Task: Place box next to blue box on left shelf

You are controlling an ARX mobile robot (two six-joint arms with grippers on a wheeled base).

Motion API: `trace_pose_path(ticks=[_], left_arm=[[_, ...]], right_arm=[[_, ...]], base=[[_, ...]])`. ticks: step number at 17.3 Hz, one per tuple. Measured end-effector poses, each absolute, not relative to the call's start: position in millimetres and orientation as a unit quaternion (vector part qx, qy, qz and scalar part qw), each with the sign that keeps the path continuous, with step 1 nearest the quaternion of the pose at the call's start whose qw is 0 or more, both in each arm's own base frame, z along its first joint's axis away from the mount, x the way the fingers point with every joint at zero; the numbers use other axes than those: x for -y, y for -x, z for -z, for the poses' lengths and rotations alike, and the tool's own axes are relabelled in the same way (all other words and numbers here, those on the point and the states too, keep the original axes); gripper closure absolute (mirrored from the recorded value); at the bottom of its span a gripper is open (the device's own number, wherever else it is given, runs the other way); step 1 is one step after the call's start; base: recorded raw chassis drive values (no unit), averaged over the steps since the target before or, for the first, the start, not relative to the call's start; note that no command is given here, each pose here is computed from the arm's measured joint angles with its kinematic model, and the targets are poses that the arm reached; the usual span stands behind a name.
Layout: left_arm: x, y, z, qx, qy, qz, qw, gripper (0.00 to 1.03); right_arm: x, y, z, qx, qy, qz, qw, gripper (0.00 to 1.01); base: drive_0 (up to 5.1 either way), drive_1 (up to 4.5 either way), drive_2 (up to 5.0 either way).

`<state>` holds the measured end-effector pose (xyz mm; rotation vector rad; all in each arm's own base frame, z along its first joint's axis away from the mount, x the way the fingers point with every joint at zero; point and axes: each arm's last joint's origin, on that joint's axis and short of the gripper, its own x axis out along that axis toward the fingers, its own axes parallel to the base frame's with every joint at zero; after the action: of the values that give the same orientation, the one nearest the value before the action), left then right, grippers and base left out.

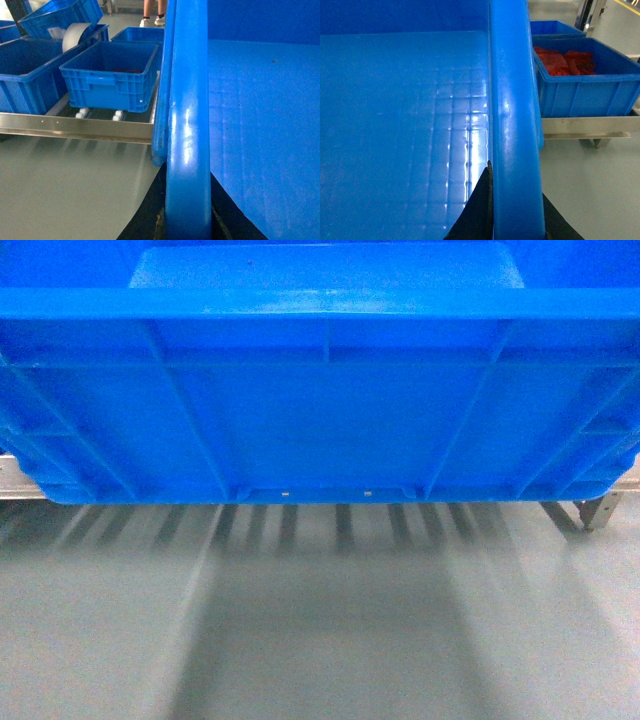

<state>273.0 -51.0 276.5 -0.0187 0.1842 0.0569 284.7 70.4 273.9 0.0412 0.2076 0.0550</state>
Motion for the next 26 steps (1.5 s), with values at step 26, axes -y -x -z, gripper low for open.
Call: trace_pose_path(ticks=[26], left_arm=[[51.0,-272.9,-275.9,-0.094,0.01,-0.028,0.995,0.94]], right_arm=[[-70.4,-284.7,-273.5,-0.105,-0.02,-0.027,0.994,0.93]], base=[[0.0,0.16,-0.2]])
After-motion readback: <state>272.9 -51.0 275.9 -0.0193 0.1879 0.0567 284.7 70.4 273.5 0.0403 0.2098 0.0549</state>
